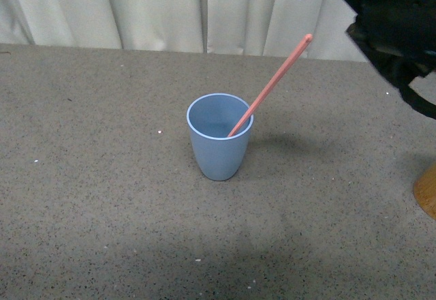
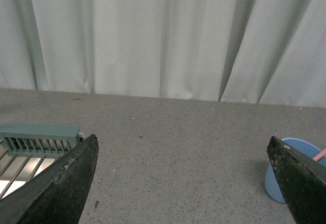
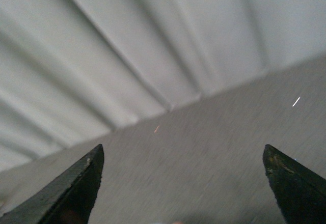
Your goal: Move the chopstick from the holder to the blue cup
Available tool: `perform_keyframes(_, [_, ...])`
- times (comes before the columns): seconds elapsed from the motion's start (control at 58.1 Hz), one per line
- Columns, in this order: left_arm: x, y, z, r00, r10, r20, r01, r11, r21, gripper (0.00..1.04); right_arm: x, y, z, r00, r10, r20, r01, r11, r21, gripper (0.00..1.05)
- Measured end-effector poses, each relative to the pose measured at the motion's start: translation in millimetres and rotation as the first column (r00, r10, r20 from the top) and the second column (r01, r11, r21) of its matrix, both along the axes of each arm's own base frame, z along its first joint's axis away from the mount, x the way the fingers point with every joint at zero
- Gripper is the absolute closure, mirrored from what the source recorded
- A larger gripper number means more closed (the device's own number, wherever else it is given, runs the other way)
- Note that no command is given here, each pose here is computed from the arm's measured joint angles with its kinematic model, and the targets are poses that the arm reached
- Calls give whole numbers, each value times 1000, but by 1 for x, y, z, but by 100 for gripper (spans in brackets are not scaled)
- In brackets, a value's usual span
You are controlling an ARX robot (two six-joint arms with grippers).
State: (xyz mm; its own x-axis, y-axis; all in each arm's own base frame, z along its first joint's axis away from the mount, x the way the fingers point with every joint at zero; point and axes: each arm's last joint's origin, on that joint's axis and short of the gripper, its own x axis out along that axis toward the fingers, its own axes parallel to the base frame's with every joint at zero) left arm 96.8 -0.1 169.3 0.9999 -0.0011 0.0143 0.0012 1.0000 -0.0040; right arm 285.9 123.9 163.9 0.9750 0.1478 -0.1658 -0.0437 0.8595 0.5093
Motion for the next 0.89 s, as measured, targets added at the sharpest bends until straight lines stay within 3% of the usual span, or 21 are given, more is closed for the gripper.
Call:
perform_keyframes(0.034, [0, 0, 0, 1000, 0, 0, 0, 1000, 0, 7, -9, -8, -1, 997, -52, 66, 55, 997, -56, 22])
perform_keyframes(0.086, [0, 0, 0, 1000, 0, 0, 0, 1000, 0, 7, -40, -37, -2, 985, -65, 159, 103, 965, -240, 34])
perform_keyframes(0.224, [0, 0, 0, 1000, 0, 0, 0, 1000, 0, 7, -112, -92, -12, 995, -32, 93, 70, 890, -450, 57])
perform_keyframes(0.327, [0, 0, 0, 1000, 0, 0, 0, 1000, 0, 7, -152, -117, -20, 1000, -20, 6, 20, 877, -481, 74])
perform_keyframes(0.482, [0, 0, 0, 1000, 0, 2, 0, 1000, 0, 7, -187, -124, -1, 979, -41, 200, 135, 865, -483, 104])
perform_keyframes(0.757, [0, 0, 0, 1000, 0, 2, 0, 1000, 0, 7, -188, -124, 1, 974, -41, 222, 147, 862, -486, 103])
perform_keyframes(0.894, [0, 0, 0, 1000, 0, 2, 0, 1000, 0, 7, -188, -124, 0, 975, -40, 217, 144, 861, -487, 76])
